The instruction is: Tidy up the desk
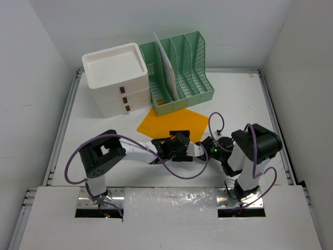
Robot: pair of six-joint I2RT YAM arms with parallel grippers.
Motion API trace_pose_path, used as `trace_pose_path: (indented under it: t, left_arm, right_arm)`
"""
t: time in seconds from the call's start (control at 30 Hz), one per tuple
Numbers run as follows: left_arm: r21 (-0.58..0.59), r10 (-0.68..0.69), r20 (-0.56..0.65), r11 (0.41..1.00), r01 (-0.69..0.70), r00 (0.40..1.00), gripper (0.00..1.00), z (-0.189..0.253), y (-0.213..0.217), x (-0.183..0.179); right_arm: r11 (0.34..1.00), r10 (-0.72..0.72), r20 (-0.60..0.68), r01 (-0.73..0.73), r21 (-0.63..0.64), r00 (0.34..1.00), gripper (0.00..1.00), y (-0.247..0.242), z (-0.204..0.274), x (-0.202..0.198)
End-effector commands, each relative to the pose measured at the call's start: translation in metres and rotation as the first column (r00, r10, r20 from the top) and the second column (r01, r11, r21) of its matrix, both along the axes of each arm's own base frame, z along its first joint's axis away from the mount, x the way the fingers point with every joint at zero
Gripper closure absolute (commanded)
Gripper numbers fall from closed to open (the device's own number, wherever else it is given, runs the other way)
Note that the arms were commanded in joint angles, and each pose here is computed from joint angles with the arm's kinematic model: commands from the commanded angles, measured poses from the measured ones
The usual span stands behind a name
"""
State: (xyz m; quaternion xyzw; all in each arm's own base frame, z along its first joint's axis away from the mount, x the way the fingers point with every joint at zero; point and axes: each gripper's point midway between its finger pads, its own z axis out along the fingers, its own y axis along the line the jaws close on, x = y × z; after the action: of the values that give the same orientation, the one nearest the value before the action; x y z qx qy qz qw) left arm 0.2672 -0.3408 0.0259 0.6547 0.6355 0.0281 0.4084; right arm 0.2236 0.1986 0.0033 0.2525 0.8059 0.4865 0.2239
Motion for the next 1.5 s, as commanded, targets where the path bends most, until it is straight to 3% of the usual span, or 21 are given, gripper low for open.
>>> trace_pose_path:
  t: [0.0, 0.1, 0.13, 0.2, 0.3, 0.33, 0.4, 0.43, 0.53, 0.57, 0.63, 0.7, 0.77, 0.8, 0.9, 0.97, 1.1, 1.17, 1.27, 1.37, 1.47]
  left_arm:
    - [0.17, 0.044, 0.062, 0.984, -0.054, 0.997, 0.06, -0.042, 0.04, 0.002]
    - [0.144, 0.02, 0.083, 0.989, -0.031, 0.996, 0.33, -0.04, 0.036, 0.002]
    - [0.141, 0.005, 0.079, 0.99, -0.017, 0.997, 0.42, -0.04, 0.032, -0.001]
    - [0.144, -0.027, 0.071, 0.989, 0.016, 0.997, 0.44, -0.041, 0.027, -0.007]
    - [0.157, -0.054, 0.065, 0.987, 0.044, 0.996, 0.34, -0.041, 0.023, -0.015]
    - [0.159, -0.053, 0.071, 0.986, 0.041, 0.996, 0.19, -0.038, 0.023, -0.016]
    - [0.158, -0.047, 0.085, 0.987, 0.033, 0.995, 0.12, -0.035, 0.023, -0.016]
    - [0.156, -0.036, 0.101, 0.988, 0.019, 0.994, 0.01, -0.03, 0.024, -0.014]
    - [0.149, -0.025, 0.129, 0.989, 0.005, 0.991, 0.0, -0.021, 0.021, -0.008]
    - [0.148, -0.02, 0.132, 0.989, 0.001, 0.991, 0.0, -0.02, 0.02, -0.007]
    - [0.135, -0.002, 0.155, 0.991, -0.019, 0.988, 0.01, -0.012, 0.017, -0.001]
    - [0.113, 0.012, 0.166, 0.993, -0.031, 0.986, 0.16, -0.002, 0.014, 0.001]
    - [0.061, 0.028, 0.153, 0.997, -0.038, 0.988, 0.43, 0.012, 0.005, 0.002]
    - [0.026, 0.016, 0.13, 0.999, -0.02, 0.991, 0.63, 0.025, -0.002, -0.002]
    - [-0.067, 0.013, 0.062, 0.998, -0.009, 0.998, 1.0, 0.052, -0.017, -0.01]
    - [-0.111, 0.017, 0.022, 0.994, -0.014, 1.0, 1.0, 0.062, -0.023, -0.014]
    - [-0.158, 0.01, -0.047, 0.987, -0.018, 0.999, 1.0, 0.086, -0.026, -0.025]
    - [-0.182, 0.026, -0.066, 0.983, -0.037, 0.998, 1.0, 0.096, -0.025, -0.027]
    - [-0.268, 0.071, -0.096, 0.959, -0.094, 0.993, 1.0, 0.132, -0.023, -0.02]
    - [-0.404, 0.142, -0.186, 0.891, -0.208, 0.972, 1.0, 0.184, -0.015, 0.005]
    - [-0.595, 0.153, -0.269, 0.75, -0.289, 0.951, 1.0, 0.258, -0.004, 0.04]
  right_arm:
    - [0.995, -0.029, 0.244, 0.004, 0.099, 0.969, 0.7, -0.001, 0.055, -0.004]
    - [0.995, -0.03, 0.267, 0.004, 0.096, 0.963, 0.76, -0.003, 0.059, -0.004]
    - [0.995, -0.027, 0.286, 0.0, 0.097, 0.958, 0.84, -0.001, 0.063, -0.001]
    - [0.997, -0.015, 0.271, -0.005, 0.074, 0.962, 0.95, -0.001, 0.057, 0.0]
    - [0.998, -0.023, 0.274, 0.006, 0.063, 0.961, 1.0, -0.002, 0.056, 0.003]
    - [0.998, -0.029, 0.283, 0.011, 0.065, 0.959, 1.0, -0.003, 0.059, 0.002]
    - [0.999, -0.023, 0.251, 0.013, 0.042, 0.968, 1.0, -0.005, 0.052, -0.002]
    - [1.0, -0.008, 0.246, 0.003, 0.021, 0.969, 1.0, -0.005, 0.048, -0.004]
    - [1.0, 0.019, 0.251, -0.013, -0.025, 0.968, 1.0, -0.008, 0.048, -0.011]
    - [0.997, 0.033, 0.174, -0.021, -0.071, 0.984, 1.0, -0.011, 0.031, -0.019]
    - [0.989, 0.075, 0.261, -0.037, -0.146, 0.962, 1.0, -0.011, 0.046, -0.01]
    - [0.959, 0.105, 0.279, -0.023, -0.284, 0.955, 1.0, -0.019, 0.059, -0.001]
    - [0.927, 0.113, 0.22, -0.023, -0.375, 0.969, 1.0, -0.033, 0.055, -0.008]
    - [0.918, 0.115, 0.294, 0.012, -0.397, 0.949, 1.0, -0.035, 0.081, 0.003]
    - [0.888, 0.169, 0.262, -0.031, -0.459, 0.95, 1.0, -0.037, 0.091, 0.0]
    - [0.884, 0.196, 0.26, -0.056, -0.465, 0.945, 1.0, -0.034, 0.096, 0.002]
    - [0.846, 0.189, 0.315, 0.008, -0.533, 0.93, 0.94, -0.043, 0.135, 0.019]
    - [0.812, 0.175, 0.302, 0.036, -0.583, 0.937, 0.68, -0.057, 0.147, 0.014]
    - [0.713, 0.145, 0.371, 0.163, -0.681, 0.917, 0.4, -0.09, 0.199, 0.016]
    - [0.647, 0.106, 0.469, 0.297, -0.702, 0.877, 0.3, -0.116, 0.254, 0.015]
    - [0.599, 0.109, 0.524, 0.364, -0.713, 0.845, 0.29, -0.129, 0.292, 0.016]
